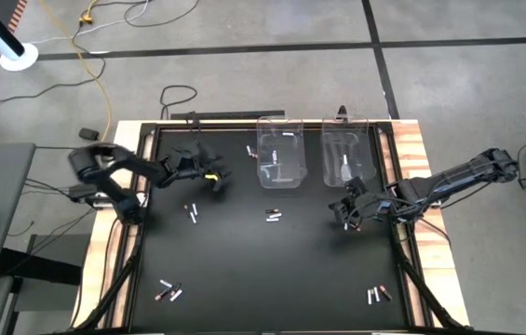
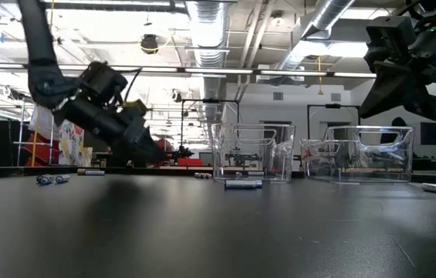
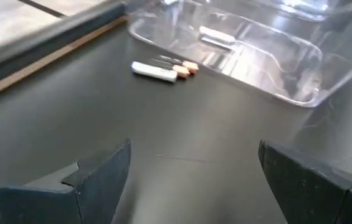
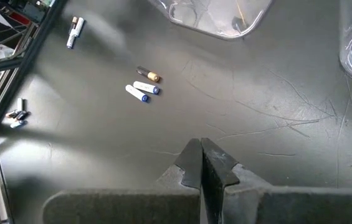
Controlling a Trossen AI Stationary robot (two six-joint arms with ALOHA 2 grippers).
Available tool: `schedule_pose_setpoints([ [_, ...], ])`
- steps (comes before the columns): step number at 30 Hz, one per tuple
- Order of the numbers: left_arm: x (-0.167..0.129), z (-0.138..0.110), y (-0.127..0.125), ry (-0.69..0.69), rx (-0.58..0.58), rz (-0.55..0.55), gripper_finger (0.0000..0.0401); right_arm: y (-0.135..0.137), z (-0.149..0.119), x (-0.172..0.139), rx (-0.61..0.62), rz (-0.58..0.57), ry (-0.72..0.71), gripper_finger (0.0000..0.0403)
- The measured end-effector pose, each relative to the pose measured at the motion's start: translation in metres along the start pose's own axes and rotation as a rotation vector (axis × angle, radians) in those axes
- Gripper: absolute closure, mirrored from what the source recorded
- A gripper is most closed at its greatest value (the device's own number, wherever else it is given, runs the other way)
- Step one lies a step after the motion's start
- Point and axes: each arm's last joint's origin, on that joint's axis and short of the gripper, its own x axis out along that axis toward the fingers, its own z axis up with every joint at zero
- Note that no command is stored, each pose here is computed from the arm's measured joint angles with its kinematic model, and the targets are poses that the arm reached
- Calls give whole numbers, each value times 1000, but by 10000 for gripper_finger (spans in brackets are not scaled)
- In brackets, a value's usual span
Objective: Sort batteries
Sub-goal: Put the white battery into the left transparent bin
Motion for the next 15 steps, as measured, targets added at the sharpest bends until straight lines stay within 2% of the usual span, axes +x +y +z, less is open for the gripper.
schedule_pose_setpoints([
  [6,22,-20,4,-11,-30,-11,57,0,0,0,6,1,1,385],
  [12,38,-23,2,-1,-2,-4,61,0,0,0,16,5,9,385],
  [15,42,-18,0,1,-60,15,65,0,0,0,26,5,10,385],
])
